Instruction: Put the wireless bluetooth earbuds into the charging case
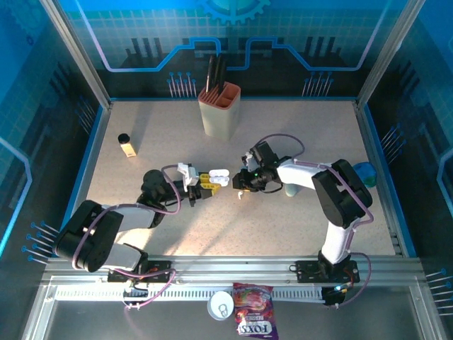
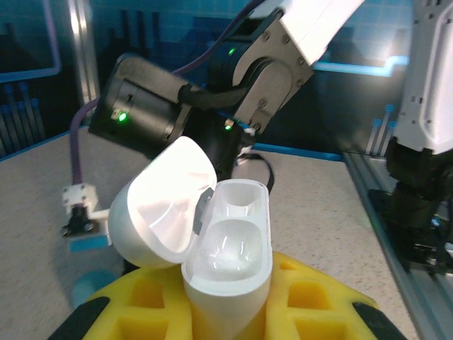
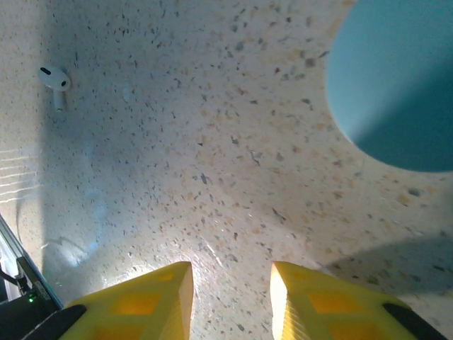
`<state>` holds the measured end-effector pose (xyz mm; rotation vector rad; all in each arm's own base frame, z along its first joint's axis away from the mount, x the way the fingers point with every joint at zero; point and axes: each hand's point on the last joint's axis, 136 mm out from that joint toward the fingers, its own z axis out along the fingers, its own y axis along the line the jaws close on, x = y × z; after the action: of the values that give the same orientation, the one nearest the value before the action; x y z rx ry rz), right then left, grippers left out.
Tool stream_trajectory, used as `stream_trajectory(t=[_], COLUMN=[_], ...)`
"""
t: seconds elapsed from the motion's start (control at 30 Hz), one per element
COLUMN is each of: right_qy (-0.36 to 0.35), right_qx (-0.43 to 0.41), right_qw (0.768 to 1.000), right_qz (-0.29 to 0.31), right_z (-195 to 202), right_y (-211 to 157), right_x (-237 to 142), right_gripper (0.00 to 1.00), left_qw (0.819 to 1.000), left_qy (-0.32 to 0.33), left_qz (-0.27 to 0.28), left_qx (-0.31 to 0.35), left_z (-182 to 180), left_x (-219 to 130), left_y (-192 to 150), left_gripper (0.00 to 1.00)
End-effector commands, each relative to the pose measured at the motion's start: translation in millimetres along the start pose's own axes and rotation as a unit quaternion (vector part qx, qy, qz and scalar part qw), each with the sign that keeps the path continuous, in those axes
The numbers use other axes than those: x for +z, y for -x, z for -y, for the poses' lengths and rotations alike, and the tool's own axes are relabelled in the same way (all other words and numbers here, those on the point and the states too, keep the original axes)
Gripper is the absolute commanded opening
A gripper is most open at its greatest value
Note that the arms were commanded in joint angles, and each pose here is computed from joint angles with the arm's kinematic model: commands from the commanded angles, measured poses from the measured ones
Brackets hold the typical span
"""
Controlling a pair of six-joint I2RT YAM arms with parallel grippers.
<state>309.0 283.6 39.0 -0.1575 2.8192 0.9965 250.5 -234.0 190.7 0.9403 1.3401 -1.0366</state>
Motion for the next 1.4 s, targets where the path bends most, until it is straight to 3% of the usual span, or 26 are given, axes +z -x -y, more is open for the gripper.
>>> stream_trajectory(t=[0.0, 0.2, 0.43, 0.8, 1.0, 1.17, 1.37], right_qy=[-0.063, -0.194, -0.274, -0.288, -0.299, -0.297, -0.305], right_qx=[-0.040, -0.109, -0.094, -0.102, -0.103, -0.092, -0.094], right_qw=[0.997, 0.973, 0.952, 0.945, 0.944, 0.944, 0.941], right_qz=[-0.034, -0.059, -0.103, -0.116, -0.098, -0.111, -0.113], right_z=[6, 15, 30, 26, 24, 30, 32], right_y=[-10, -15, -26, -35, -32, -40, -43], right_x=[-2, -9, -3, 3, -9, -2, -6], right_gripper=[0.35, 0.40, 0.38, 0.36, 0.46, 0.39, 0.39], left_qw=[0.998, 0.998, 0.998, 0.999, 0.999, 0.999, 0.999], left_qy=[0.038, 0.041, 0.034, 0.020, 0.018, 0.014, 0.012], left_qz=[0.041, 0.037, 0.035, 0.027, 0.026, 0.026, 0.026], left_qx=[0.037, 0.040, 0.047, 0.025, 0.021, 0.020, 0.018], left_z=[-6, -3, 1, 2, 2, 1, 3], left_x=[-13, -17, -18, -16, -15, -14, -14], left_y=[17, 12, 10, 4, 4, 5, 4], left_gripper=[0.07, 0.08, 0.08, 0.08, 0.08, 0.08, 0.08])
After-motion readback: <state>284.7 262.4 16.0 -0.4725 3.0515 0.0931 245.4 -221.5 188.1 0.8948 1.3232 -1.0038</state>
